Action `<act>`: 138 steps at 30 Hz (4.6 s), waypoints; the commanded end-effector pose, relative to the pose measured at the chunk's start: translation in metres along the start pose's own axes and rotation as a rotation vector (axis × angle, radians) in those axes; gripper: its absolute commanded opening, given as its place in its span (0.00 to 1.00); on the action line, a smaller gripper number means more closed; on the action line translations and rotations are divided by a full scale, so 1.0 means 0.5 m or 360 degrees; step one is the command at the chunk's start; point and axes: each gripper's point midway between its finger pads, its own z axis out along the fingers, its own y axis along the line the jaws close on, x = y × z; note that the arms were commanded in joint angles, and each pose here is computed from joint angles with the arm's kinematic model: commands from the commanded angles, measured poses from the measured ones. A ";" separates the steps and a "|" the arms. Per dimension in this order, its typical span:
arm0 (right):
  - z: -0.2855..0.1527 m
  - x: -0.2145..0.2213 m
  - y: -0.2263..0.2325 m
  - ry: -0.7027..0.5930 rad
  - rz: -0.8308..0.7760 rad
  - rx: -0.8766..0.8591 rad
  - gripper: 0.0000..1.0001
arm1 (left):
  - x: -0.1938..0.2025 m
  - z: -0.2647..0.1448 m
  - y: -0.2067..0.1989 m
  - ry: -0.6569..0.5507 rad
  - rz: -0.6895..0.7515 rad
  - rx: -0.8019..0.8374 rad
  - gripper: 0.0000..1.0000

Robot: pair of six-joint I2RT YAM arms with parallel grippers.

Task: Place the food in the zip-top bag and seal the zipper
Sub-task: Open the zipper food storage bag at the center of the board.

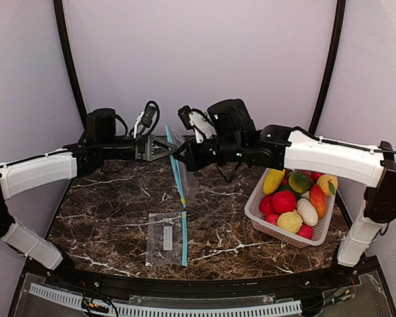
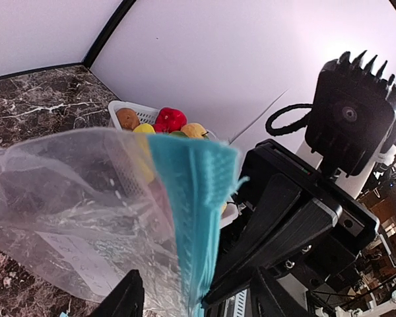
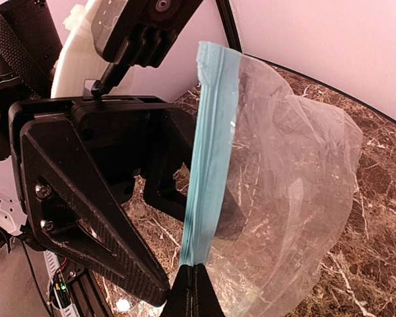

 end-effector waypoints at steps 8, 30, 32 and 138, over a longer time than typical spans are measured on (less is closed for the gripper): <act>-0.021 -0.032 0.024 -0.0109 -0.0003 -0.0061 0.00 | 0.010 0.000 0.007 0.0014 -0.0009 -0.0026 0.39; -0.051 -0.037 0.022 -0.0167 0.0000 -0.0054 0.00 | 0.019 -0.001 0.043 0.0026 -0.0029 -0.0171 0.27; -0.054 -0.038 0.020 -0.0173 0.0000 -0.0047 0.00 | 0.020 -0.001 0.047 0.0027 -0.0034 -0.0182 0.27; -0.128 0.140 -0.108 0.0176 0.0179 0.0463 0.10 | 0.152 -0.009 -0.074 0.0472 0.0057 -0.0425 0.01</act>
